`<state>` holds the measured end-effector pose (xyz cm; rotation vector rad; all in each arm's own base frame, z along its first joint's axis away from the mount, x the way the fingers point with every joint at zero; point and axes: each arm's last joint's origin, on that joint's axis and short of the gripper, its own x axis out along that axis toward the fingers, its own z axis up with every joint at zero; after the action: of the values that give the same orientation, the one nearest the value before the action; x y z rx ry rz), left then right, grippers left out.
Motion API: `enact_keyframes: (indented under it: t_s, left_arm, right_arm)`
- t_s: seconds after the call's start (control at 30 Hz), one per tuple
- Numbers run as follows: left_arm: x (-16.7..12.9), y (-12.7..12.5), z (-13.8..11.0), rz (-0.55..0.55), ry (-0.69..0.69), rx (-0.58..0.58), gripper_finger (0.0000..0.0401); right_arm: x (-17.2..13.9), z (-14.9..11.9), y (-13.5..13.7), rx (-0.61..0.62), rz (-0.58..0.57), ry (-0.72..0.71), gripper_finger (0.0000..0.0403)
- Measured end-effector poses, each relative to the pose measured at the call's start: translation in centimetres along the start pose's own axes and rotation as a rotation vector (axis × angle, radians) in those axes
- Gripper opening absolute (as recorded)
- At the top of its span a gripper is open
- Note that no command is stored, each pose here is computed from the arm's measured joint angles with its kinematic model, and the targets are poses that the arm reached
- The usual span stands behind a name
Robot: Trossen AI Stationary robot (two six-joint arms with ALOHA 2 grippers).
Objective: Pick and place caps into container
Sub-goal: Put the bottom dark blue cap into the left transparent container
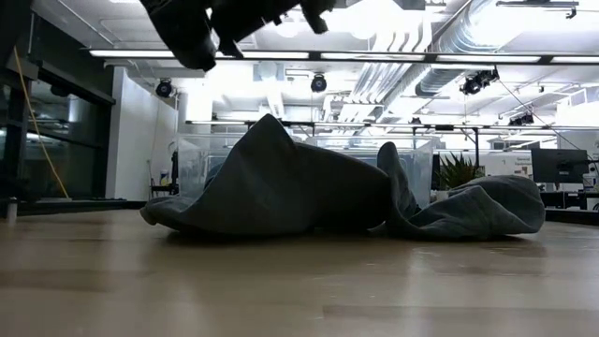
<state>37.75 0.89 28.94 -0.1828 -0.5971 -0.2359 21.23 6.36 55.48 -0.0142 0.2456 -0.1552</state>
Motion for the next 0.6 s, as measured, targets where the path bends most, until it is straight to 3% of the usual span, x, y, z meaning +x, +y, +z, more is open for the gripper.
enact_keyframes:
  t_s: [0.47,0.6]
  left_arm:
    - [1.7,-0.1,1.6,-0.039,-0.059,0.013,0.0249]
    - [1.7,-0.2,1.7,-0.047,-0.061,0.011,0.0230]
  right_arm:
    - [0.7,0.5,0.1,-0.028,-0.025,-0.058,0.0000]
    - [0.9,0.5,-0.2,-0.024,-0.043,-0.057,0.0000]
